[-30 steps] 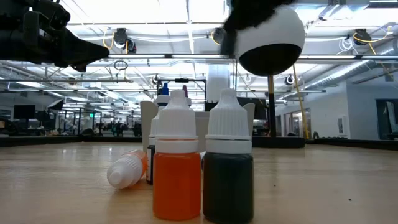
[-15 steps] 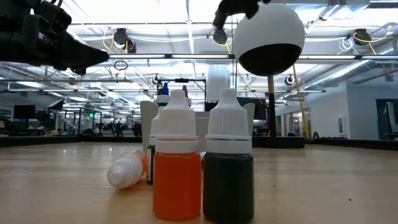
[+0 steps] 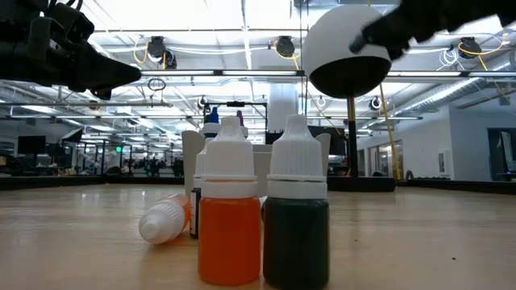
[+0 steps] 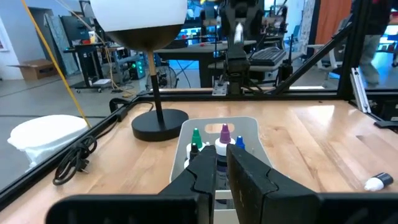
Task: Pick & Place food coloring
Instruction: Put the right small black food coloring bottle into the gray bin, then adjust the gray bin
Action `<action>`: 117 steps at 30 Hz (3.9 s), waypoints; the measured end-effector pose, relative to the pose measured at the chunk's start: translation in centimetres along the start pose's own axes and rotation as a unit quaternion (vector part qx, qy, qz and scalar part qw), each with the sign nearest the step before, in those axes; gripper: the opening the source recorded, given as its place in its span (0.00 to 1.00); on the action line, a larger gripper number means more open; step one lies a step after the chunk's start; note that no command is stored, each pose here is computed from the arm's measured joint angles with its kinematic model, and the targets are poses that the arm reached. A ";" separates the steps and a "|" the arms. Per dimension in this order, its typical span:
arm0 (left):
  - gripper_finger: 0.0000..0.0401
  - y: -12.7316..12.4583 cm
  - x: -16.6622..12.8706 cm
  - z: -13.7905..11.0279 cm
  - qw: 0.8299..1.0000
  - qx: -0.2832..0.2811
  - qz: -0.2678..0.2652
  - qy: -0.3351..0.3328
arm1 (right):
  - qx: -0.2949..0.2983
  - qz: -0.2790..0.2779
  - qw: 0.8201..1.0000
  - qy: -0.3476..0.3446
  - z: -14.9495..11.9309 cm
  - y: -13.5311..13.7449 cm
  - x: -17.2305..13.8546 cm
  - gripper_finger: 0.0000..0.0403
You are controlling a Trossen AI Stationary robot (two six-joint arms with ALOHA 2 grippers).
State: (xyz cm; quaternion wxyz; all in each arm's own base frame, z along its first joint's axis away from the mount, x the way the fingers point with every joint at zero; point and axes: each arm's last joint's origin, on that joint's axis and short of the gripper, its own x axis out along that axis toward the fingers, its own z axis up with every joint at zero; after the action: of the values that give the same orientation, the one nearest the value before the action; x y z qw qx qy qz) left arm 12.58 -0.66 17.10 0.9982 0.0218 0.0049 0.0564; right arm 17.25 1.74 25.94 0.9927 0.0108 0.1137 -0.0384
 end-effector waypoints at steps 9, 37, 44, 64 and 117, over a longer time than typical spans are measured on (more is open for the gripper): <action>0.12 0.0 0.0 0.0 1.000 0.000 0.000 -0.001 | 0.040 -0.009 0.999 0.020 -1.1 -0.6 0.5 0.14; 0.12 0.0 0.0 0.0 0.998 0.056 0.001 -0.001 | -0.003 -0.074 0.929 0.363 -0.1 -5.4 19.0 0.14; 0.12 0.0 0.0 0.0 0.998 0.056 0.002 -0.001 | 0.003 -0.082 0.922 0.378 -0.9 -6.0 19.1 0.14; 0.12 0.0 0.0 0.0 0.999 0.049 0.002 0.000 | 0.017 -0.077 0.907 0.414 -3.9 -4.6 20.8 0.14; 0.12 0.0 0.0 0.1 1.000 0.016 0.003 -0.004 | 0.031 -0.139 0.905 0.401 -0.4 -4.8 14.2 0.35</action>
State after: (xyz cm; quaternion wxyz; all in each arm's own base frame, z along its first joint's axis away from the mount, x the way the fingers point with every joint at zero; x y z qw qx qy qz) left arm 12.58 -0.65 17.18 0.9975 0.0378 0.0021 0.0589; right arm 30.57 -4.10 22.26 0.8469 0.0398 0.5015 -0.1721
